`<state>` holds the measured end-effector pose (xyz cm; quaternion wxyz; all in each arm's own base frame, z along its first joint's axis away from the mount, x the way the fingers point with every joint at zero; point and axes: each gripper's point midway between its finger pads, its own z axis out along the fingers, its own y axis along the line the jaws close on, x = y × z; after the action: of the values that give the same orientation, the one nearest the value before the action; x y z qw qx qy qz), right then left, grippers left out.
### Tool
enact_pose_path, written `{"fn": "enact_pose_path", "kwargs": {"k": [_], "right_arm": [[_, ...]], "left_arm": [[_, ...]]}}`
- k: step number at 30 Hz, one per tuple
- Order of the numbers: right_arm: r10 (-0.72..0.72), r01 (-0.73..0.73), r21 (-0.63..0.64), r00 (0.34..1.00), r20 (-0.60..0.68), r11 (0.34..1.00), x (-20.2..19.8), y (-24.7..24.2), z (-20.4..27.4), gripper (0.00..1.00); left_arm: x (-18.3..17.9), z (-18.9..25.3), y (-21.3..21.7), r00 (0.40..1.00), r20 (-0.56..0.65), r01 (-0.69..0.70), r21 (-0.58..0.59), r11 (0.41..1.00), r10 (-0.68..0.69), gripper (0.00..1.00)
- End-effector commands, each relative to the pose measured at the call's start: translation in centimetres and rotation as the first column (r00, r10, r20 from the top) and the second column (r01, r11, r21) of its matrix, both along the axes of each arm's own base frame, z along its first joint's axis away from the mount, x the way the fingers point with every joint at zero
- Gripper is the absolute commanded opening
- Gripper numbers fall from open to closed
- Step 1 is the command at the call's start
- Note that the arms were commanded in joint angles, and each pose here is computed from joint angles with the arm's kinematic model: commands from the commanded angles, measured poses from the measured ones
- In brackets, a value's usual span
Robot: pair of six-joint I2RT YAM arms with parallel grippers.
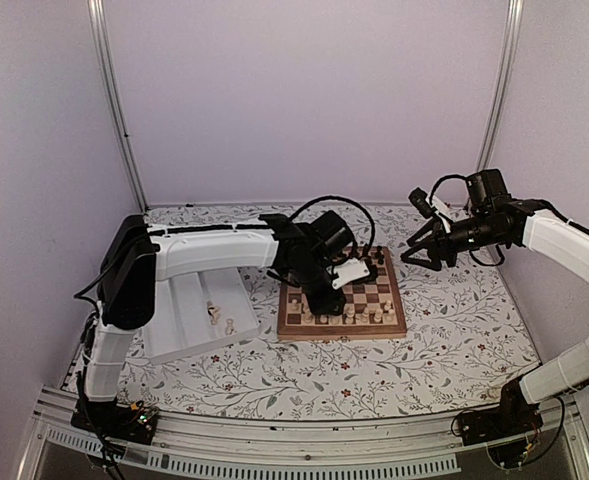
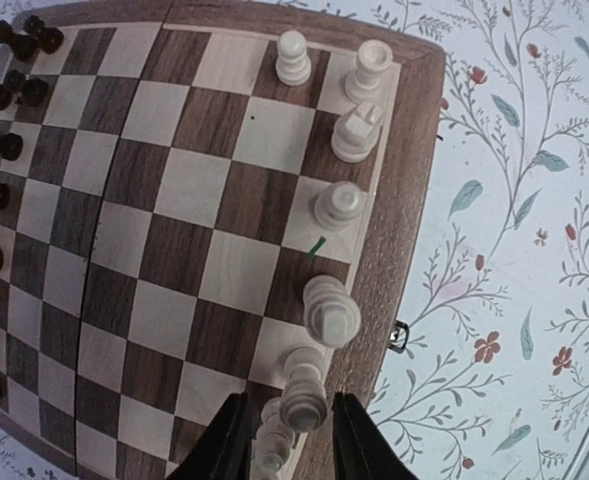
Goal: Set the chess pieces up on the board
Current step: Place the chess piece on the chessboard, then pick up the chess piece from the storage box.
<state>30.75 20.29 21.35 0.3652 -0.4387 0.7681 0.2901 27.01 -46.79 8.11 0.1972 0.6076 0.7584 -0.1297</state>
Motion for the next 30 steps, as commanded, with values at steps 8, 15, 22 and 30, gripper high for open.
{"fn": "enact_pose_path", "kwargs": {"k": [8,15,22,30], "right_arm": [[-0.276,0.312,-0.112,0.927,0.254,0.944,7.0,-4.0,6.3,0.99],[-0.149,0.151,-0.037,0.987,0.060,0.988,5.8,-1.6,4.4,0.89],[-0.073,0.071,-0.036,0.994,-0.078,0.997,4.6,-0.6,1.5,0.66],[-0.054,0.052,-0.020,0.994,-0.096,0.998,3.9,-0.4,1.0,0.64]], "left_arm": [[4.5,11.4,11.3,0.816,0.278,-0.494,-0.120,0.861,0.507,0.39],[3.2,5.5,19.7,0.686,0.134,-0.724,0.027,0.689,0.715,0.31],[2.4,2.2,23.2,0.530,0.022,-0.846,0.087,0.526,0.848,0.30],[1.7,-2.1,24.2,0.471,-0.061,-0.857,0.206,0.473,0.880,0.33]]}}
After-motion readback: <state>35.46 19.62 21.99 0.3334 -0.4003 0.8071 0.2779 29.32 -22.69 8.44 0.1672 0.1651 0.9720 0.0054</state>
